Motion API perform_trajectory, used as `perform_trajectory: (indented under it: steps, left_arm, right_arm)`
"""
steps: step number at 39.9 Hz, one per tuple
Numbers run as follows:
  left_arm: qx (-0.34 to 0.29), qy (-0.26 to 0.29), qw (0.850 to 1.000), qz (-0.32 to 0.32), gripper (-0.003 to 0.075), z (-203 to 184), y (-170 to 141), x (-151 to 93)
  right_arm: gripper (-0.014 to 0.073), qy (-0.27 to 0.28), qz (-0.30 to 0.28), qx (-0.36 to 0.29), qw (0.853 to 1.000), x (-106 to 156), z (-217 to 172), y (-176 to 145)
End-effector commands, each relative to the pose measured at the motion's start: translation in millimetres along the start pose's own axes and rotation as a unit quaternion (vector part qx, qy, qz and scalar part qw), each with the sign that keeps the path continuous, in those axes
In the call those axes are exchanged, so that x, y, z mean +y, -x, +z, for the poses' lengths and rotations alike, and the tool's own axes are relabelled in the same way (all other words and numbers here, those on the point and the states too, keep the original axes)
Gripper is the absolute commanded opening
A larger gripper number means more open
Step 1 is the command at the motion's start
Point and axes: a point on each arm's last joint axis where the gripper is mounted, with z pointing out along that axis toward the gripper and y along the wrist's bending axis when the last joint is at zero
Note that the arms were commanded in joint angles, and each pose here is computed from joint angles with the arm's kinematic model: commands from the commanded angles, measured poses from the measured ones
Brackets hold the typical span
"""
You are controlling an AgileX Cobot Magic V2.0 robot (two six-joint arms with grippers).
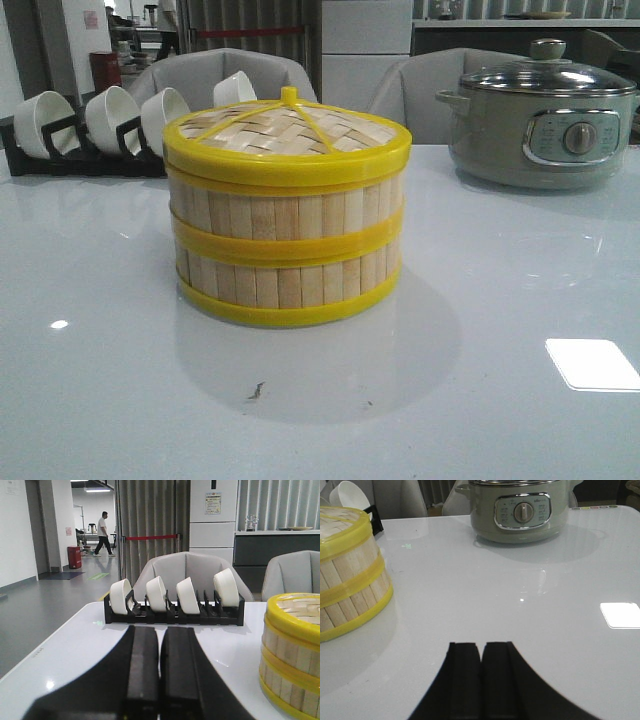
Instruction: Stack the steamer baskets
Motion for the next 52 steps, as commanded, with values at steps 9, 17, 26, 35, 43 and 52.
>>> perform_trajectory:
  steps: [9,17,26,35,43,52]
  left_arm:
    - [-0.052,-0.001,0.999,-0.004,0.0089,-1.7,9.1,-0.1]
    - [-0.052,-0.001,0.999,-0.004,0.0089,-1.7,9.1,-0.1]
    - [-0.052,-0.001,0.999,-0.004,0.0089,-1.7,9.1,-0.1]
    - [-0.052,-0.001,0.999,-0.004,0.0089,-1.7,9.1,-0.1]
    - [-0.052,-0.001,0.999,-0.004,0.0089,-1.7,9.1,-0.1]
    - [-0.052,-0.001,0.999,-0.004,0.0089,-1.7,9.1,-0.1]
  right_arm:
    - [0.0054,0.012,-0.024,-0.105,0.994,2.8,-4.7,21.8]
    - [0.0054,0.011,-0.034,-0.107,0.994,2.8,-4.8,22.2]
    - [0.0054,0.008,-0.034,-0.082,0.996,2.0,-3.9,17.7]
    - [0.0054,-0.004,-0.033,0.005,0.999,-0.5,-2.7,1.9]
    - [0.0054,-0.007,-0.033,0.030,0.999,-1.3,-2.9,-2.5]
    - [0.0054,-0.010,-0.048,0.029,0.998,-1.9,-2.9,-2.4]
